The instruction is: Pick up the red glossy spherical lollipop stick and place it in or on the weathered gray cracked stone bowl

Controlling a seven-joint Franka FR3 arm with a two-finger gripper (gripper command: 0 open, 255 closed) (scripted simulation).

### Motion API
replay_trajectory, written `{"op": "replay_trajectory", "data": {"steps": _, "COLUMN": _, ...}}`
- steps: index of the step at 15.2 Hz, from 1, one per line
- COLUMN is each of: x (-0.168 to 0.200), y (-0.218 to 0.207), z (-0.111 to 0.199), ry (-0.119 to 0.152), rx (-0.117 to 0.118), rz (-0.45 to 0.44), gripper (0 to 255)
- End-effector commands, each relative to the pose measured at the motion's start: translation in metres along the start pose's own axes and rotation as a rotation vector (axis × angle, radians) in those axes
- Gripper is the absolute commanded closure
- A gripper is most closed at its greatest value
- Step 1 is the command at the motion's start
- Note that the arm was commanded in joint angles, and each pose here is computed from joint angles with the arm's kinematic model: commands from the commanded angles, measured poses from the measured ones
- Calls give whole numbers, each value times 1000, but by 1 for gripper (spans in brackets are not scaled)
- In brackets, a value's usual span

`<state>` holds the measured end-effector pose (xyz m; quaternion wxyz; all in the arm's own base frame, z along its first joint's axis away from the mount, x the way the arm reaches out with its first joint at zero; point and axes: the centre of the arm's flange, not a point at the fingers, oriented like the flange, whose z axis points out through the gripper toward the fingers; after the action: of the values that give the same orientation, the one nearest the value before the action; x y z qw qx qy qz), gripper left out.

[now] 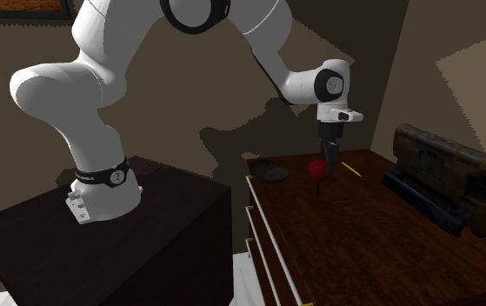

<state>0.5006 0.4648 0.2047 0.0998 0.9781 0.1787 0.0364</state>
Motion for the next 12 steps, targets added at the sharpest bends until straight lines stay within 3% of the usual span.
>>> {"op": "replay_trajectory", "data": {"steps": 1, "x": 0, "y": 0, "z": 1, "ry": -2, "rx": -1, "rz": 0, "gripper": 255}}
{"op": "replay_trajectory", "data": {"steps": 12, "x": 2, "y": 10, "z": -45, "ry": -2, "rx": -1, "rz": 0, "gripper": 255}}
